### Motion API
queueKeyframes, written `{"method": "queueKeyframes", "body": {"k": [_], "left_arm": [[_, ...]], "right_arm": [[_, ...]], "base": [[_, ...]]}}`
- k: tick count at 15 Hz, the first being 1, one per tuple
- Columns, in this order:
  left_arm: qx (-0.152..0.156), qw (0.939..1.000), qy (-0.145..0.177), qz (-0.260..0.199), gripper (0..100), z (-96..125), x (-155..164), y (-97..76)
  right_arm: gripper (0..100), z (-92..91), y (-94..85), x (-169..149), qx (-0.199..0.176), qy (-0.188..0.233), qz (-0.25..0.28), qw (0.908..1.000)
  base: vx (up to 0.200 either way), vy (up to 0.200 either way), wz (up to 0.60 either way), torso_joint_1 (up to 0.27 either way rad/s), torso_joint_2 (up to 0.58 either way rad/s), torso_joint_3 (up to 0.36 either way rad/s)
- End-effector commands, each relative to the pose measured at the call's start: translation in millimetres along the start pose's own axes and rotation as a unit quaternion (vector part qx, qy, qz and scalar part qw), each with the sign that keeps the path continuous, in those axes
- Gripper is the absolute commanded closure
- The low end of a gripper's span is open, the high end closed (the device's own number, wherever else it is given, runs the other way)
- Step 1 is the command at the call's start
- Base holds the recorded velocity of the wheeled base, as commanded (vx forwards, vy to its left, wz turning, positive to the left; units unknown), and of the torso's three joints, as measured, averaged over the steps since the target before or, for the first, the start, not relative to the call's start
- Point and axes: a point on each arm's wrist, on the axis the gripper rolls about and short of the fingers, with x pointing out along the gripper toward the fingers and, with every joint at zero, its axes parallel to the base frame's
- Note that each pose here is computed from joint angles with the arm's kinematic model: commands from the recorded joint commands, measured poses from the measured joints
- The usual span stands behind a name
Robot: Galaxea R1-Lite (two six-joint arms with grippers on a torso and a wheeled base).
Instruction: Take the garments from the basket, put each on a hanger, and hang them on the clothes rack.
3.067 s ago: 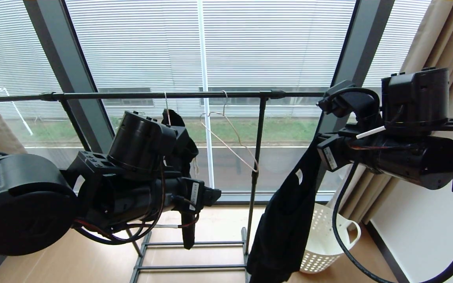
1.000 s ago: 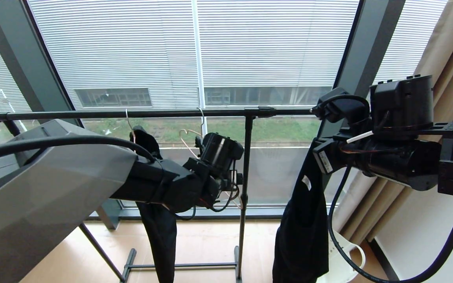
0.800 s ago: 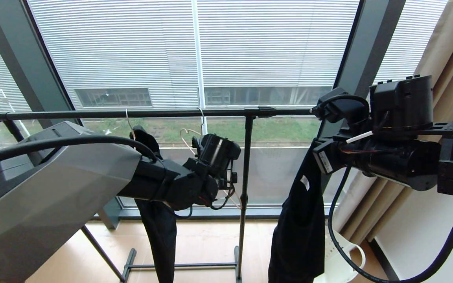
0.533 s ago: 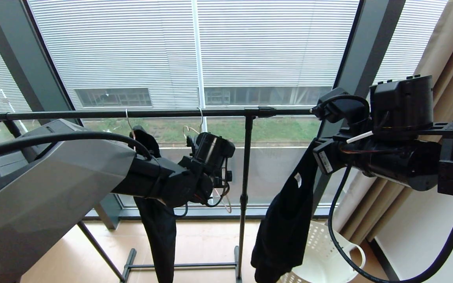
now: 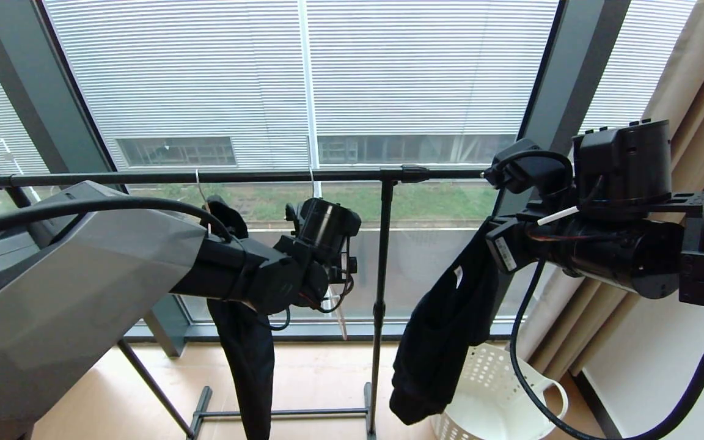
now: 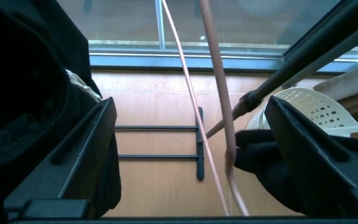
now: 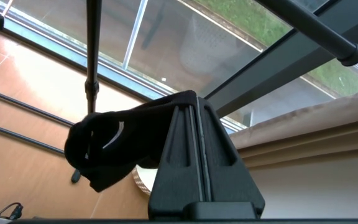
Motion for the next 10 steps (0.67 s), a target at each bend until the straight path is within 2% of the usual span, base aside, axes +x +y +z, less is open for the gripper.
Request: {"method": "queueKeyframes", "body": {"k": [1,8,9,10], "left_arm": [[0.001,1.0,0.005,0.004,0,-3.8,6.4,0.0],[0.0,0.9997,0.016,0.02,0,-13.2,36.8,1.2],[-0.005,0.9997,0.01,0.023,100,-7.8,38.9,4.0],[-0.005,0.9997,0.01,0.023,100,-5.7,37.6,3.9]], "right_arm": [[100,0.3,0.7,-0.2,0.0,-0.001,0.001,1.0],[100,-0.5,1.1,0.3,-0.001,0.001,0.001,1.0],[100,-0.5,1.1,0.3,-0.001,0.001,0.001,1.0],[100,-0.5,1.1,0.3,-0.001,0.001,0.001,1.0]], "base": [[0.0,0.0,0.0,0.0,0.0,0.0],[0.0,0.0,0.0,0.0,0.0,0.0],[0.0,0.0,0.0,0.0,0.0,0.0],[0.0,0.0,0.0,0.0,0.0,0.0]]}}
